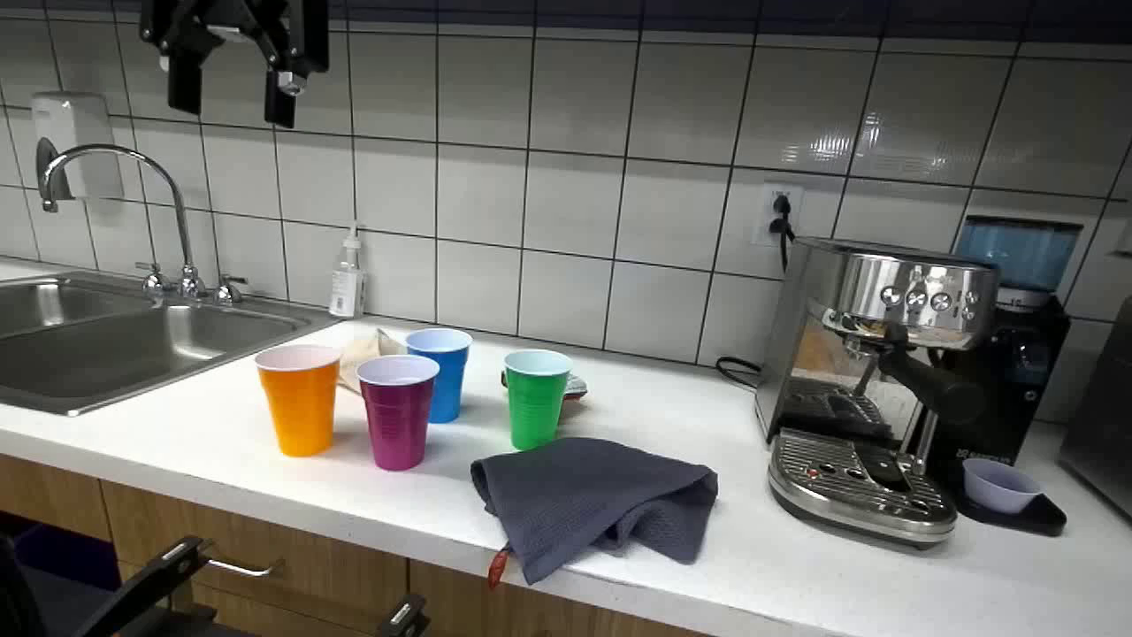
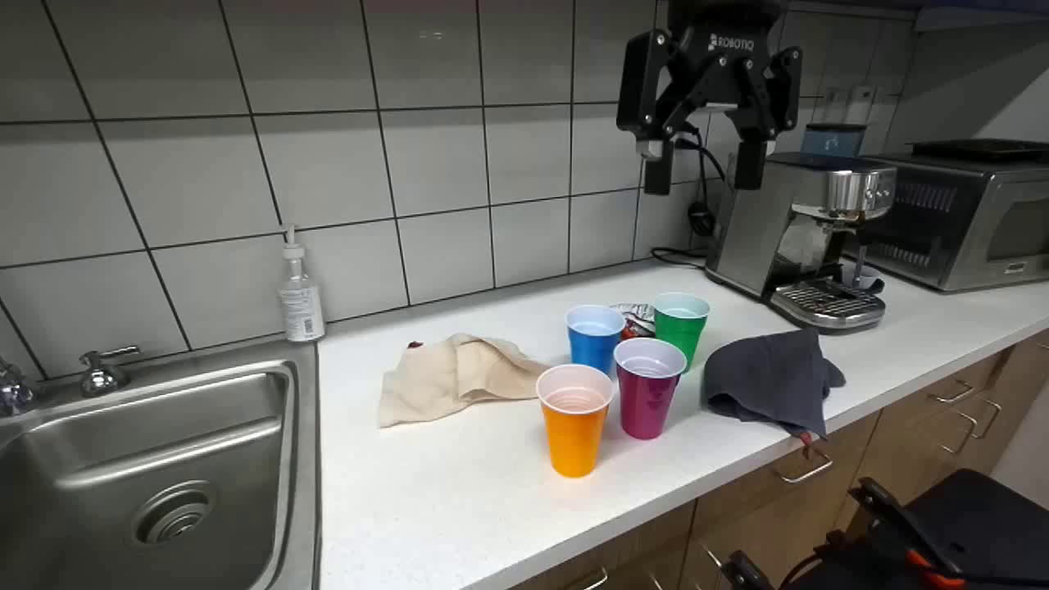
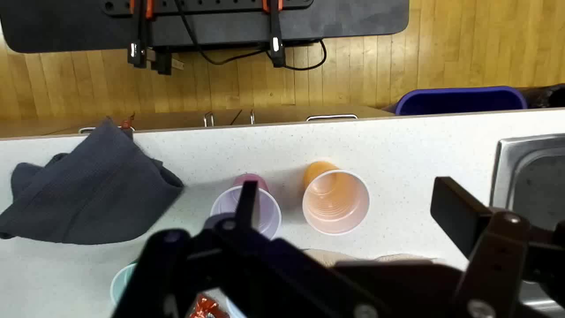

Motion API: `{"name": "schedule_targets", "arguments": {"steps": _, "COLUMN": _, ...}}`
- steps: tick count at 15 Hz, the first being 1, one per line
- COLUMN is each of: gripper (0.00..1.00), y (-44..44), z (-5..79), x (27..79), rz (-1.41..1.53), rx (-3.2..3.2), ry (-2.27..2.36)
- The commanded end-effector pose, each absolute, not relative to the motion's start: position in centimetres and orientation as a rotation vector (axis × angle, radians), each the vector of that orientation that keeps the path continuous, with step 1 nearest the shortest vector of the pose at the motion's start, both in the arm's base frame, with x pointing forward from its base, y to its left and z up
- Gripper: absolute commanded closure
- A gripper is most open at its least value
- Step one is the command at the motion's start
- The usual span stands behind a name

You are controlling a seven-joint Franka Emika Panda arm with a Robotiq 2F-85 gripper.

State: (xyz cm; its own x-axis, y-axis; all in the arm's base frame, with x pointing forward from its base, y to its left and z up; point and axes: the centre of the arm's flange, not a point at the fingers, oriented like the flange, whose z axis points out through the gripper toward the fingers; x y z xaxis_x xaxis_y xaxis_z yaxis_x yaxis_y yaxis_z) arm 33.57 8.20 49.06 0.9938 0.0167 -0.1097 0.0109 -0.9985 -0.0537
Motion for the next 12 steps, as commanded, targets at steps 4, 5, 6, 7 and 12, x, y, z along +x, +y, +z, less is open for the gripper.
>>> {"name": "schedule_targets", "arguments": {"steps": 4, "gripper": 0.0, "y": 8.2, "z": 49.0, "x": 33.6, "rz": 0.171, "rx": -3.084, "ry": -0.021}}
{"name": "schedule_targets", "arguments": {"steps": 5, "gripper": 0.0, "y": 8.3, "z": 48.9, "x": 33.5, "rz": 0.159, "rx": -3.086, "ry": -0.04}}
{"name": "schedule_targets", "arguments": {"steps": 6, "gripper": 0.0, "y": 8.4, "z": 48.8, "x": 33.5, "rz": 0.149, "rx": -3.09, "ry": -0.05}}
{"name": "schedule_targets", "arguments": {"steps": 7, "gripper": 0.0, "y": 8.5, "z": 48.7, "x": 33.5, "rz": 0.131, "rx": -3.095, "ry": -0.057}}
{"name": "schedule_targets", "arguments": {"steps": 12, "gripper": 0.0, "y": 9.9, "z": 47.2, "x": 33.7, "rz": 0.026, "rx": -3.156, "ry": -0.076}}
